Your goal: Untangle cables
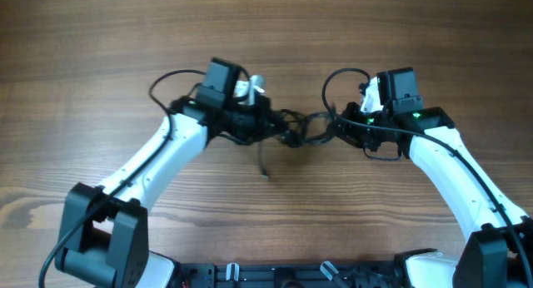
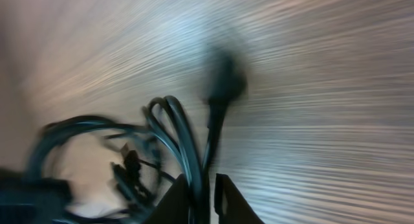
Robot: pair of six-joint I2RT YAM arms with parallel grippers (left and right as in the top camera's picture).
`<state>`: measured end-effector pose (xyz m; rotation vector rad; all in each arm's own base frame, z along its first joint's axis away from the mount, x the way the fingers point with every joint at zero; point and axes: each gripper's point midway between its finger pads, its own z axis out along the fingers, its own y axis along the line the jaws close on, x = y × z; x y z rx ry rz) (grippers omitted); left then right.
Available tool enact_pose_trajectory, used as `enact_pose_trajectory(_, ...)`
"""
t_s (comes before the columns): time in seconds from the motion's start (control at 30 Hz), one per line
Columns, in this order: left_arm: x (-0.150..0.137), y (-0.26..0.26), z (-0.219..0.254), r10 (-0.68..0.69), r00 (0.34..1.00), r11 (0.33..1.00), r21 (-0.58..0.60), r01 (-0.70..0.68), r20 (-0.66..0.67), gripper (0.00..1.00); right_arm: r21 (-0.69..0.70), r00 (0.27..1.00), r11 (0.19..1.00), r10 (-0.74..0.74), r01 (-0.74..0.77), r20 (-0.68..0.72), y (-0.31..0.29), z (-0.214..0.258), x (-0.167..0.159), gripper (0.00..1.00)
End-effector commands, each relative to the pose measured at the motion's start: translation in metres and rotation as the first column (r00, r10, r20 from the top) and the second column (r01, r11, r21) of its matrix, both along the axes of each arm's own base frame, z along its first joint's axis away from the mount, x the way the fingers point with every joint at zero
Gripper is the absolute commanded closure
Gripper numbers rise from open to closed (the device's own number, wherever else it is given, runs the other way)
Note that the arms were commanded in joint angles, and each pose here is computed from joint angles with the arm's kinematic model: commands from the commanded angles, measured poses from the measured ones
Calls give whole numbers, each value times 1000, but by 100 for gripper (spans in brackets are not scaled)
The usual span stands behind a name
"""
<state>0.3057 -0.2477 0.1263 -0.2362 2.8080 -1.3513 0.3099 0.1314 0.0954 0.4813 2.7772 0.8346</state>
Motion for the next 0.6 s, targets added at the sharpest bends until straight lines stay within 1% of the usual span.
enact_pose_trajectory(0.0,11,33,4,-38,992,998,46,33,122,96,-216,999,975,-41,47,34,-35,-16,8,79)
enact_pose_trajectory(0.07,8,37,12,-74,987,997,-2,75,145,96,-248,998,967,-53,61,37,-41,-17,8,80)
enact_pose_trajectory(0.1,6,34,20,-106,980,991,-57,117,171,96,-247,998,967,-55,63,37,-41,-17,9,80)
enact_pose_trajectory(0.13,5,33,24,-113,978,988,-82,129,177,96,-230,998,971,-54,61,35,-38,-17,8,80)
enact_pose_trajectory(0.17,4,32,27,-117,978,986,-99,136,175,96,-180,999,983,-31,37,38,-29,-13,9,79)
enact_pose_trajectory(0.2,3,31,28,-122,976,984,-110,143,178,96,-87,995,995,60,-53,74,-9,-4,10,78)
enact_pose_trajectory(0.23,1,28,31,-142,970,978,-123,168,197,96,10,979,987,155,-157,133,11,9,10,76)
enact_pose_trajectory(0.3,-4,21,41,-180,954,959,-174,225,238,96,165,949,948,237,-273,210,38,32,6,75)
enact_pose_trajectory(0.33,-6,17,49,-196,944,942,-215,256,266,96,216,939,928,255,-305,230,46,40,4,75)
enact_pose_trajectory(0.4,-8,10,67,-214,922,904,-293,313,323,96,283,925,894,279,-348,258,55,51,0,75)
enact_pose_trajectory(0.43,-8,9,73,-219,912,890,-311,332,347,96,310,918,877,289,-368,273,59,56,-2,75)
enact_pose_trajectory(0.57,-7,7,77,-221,905,881,-325,345,363,96,391,882,805,320,-446,347,71,78,-6,74)
